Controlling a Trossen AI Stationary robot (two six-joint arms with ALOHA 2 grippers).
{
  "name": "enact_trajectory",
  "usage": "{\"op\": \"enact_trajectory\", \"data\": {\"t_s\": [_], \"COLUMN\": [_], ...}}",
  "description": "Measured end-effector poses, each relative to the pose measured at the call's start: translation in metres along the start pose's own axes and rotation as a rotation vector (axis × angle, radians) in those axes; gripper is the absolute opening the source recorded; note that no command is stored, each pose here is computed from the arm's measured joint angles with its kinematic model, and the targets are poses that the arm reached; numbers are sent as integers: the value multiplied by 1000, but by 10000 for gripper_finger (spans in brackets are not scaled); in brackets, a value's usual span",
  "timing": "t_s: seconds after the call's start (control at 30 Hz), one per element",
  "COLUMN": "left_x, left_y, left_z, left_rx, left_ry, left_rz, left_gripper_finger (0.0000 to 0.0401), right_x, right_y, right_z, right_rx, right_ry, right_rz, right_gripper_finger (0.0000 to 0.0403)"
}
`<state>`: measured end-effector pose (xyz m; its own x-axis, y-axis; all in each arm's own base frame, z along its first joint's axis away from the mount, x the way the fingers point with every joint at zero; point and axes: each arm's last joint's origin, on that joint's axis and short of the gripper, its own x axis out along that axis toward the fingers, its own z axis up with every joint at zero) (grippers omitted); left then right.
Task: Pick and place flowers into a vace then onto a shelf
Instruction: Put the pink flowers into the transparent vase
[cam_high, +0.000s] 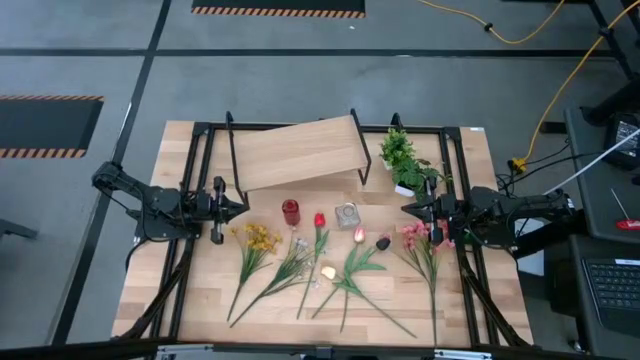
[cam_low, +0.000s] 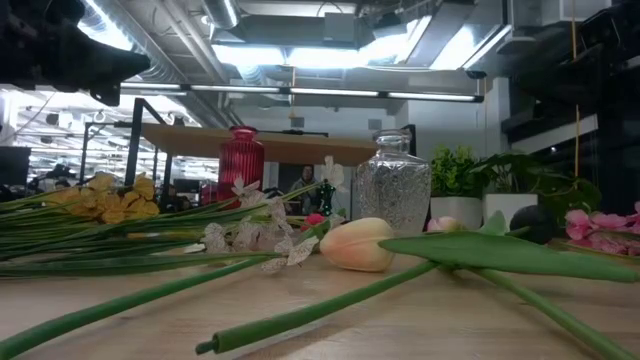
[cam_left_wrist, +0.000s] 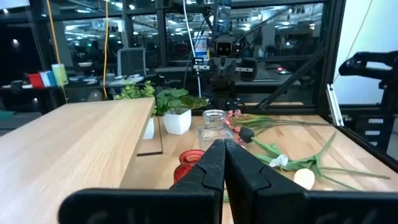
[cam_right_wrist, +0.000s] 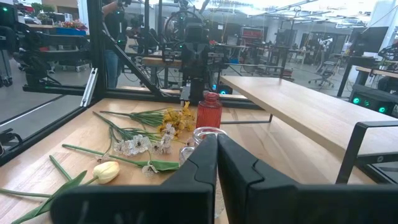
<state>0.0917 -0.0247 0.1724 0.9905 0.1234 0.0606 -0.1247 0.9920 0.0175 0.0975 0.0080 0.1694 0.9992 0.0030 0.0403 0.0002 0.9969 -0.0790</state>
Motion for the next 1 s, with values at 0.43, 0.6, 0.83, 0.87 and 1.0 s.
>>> {"op": "enact_trajectory", "data": {"t_s": [0.43, 0.6, 0.83, 0.87, 1.0], "left_x": [0, 0, 0, 0, 0], "left_y": [0, 0, 1, 1, 0], "left_z": [0, 0, 7, 9, 9], "left_rx": [20, 19, -26, -31, -19], "left_ry": [0, 0, -60, -70, -58], "left_rz": [2, 4, 10, 10, 10], "left_gripper_finger": [4, 4, 3, 3, 3], "right_x": [0, 0, 0, 0, 0], "right_y": [0, 0, 0, 0, -1], "right_z": [0, 1, 1, 2, 8], "right_rx": [5, 56, 80, 80, 81], "right_ry": [-2, -9, -7, -3, -10], "right_rz": [-1, -2, -1, -1, -1], "right_gripper_finger": [16, 16, 13, 9, 5]}}
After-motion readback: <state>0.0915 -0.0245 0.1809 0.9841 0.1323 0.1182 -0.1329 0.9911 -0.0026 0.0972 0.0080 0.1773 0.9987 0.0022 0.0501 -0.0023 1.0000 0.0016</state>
